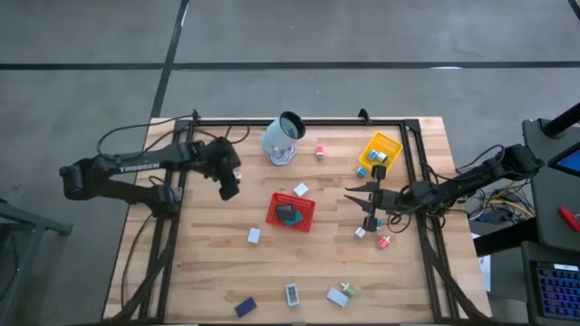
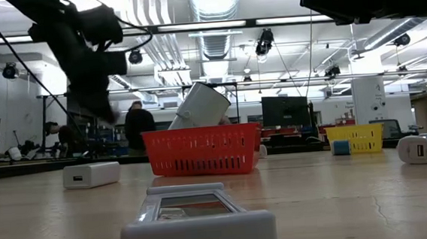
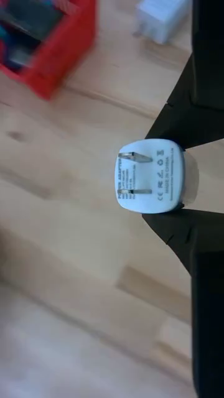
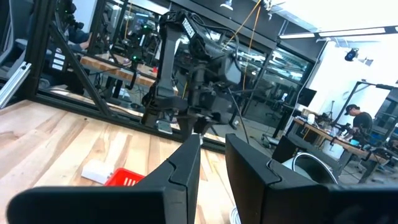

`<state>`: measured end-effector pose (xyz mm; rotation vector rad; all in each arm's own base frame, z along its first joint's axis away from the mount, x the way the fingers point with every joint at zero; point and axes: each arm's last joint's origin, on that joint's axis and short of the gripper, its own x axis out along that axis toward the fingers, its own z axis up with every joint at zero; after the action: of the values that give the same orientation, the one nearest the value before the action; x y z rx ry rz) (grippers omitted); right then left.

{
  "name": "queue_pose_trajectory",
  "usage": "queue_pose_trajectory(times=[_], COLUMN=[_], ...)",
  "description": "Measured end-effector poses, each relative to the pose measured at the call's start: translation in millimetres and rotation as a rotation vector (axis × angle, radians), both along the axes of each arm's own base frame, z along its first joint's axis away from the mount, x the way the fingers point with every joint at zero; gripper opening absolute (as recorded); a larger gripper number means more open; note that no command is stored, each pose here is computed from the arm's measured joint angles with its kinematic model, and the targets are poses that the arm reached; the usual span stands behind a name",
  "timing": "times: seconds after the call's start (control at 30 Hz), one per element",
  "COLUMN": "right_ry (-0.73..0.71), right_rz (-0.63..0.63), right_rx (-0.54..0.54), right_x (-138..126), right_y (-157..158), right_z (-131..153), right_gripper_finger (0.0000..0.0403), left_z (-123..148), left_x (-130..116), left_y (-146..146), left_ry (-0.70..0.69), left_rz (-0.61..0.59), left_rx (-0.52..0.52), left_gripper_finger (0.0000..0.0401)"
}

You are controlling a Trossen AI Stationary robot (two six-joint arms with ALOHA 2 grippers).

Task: Pick & Place Office items
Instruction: Put the violet charger adapter into the yellow basket

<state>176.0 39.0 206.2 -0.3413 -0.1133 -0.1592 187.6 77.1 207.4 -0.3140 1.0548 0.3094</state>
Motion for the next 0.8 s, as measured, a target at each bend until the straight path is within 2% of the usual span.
queue_pose_trajectory(times=[0.23,0.53,0.8], right_ry=[0.000,0.001,0.015], right_rz=[-0.001,-0.001,-0.021], right_rx=[0.001,0.006,0.081], right_x=[0,0,2], right_y=[0,0,-7], right_z=[0,0,-3], right_gripper_finger=[0.0073,0.0073,0.0073], left_z=[8,21,8], left_x=[20,52,71], left_y=[1,-7,-17], left_ry=[-0.186,-0.458,-0.669], left_rz=[-0.071,-0.231,-0.346], left_rx=[0.094,0.232,0.337], left_gripper_finger=[0.0128,0.0128,0.0128])
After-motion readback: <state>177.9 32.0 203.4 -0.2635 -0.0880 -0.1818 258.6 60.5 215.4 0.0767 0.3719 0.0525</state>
